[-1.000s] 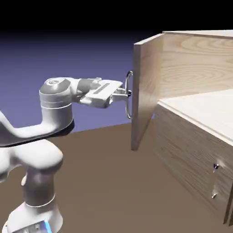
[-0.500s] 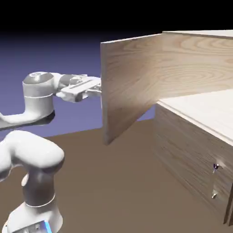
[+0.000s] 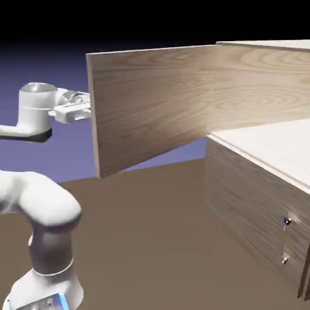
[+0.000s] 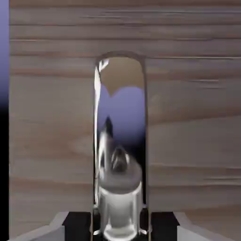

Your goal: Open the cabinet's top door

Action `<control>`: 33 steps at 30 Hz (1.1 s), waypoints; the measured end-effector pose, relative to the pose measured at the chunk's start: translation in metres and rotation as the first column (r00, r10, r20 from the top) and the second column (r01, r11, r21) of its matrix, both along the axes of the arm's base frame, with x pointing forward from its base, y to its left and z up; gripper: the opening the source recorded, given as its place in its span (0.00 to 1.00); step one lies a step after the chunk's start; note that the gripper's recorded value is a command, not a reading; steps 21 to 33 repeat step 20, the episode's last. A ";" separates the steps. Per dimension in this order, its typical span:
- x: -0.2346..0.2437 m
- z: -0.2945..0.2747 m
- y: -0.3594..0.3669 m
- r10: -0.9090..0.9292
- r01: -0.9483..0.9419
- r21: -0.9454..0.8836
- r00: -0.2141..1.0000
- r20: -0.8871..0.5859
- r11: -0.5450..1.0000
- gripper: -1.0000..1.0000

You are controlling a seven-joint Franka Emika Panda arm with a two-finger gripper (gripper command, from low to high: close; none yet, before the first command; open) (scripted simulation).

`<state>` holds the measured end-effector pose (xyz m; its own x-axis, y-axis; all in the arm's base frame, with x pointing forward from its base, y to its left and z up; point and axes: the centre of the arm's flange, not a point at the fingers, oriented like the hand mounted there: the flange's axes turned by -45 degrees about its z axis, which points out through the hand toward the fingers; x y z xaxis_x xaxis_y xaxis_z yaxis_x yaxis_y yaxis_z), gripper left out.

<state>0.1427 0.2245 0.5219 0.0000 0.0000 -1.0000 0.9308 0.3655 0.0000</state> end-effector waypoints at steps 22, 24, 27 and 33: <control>0.013 0.000 0.160 -0.314 0.314 -0.001 0.950 0.000 0.950 0.00; 0.013 0.000 0.160 -0.314 0.314 -0.001 0.950 0.000 0.950 0.00; 0.013 0.000 0.160 -0.314 0.314 -0.001 0.950 0.000 0.950 0.00; 0.013 0.000 0.160 -0.314 0.314 -0.001 0.950 0.000 0.950 0.00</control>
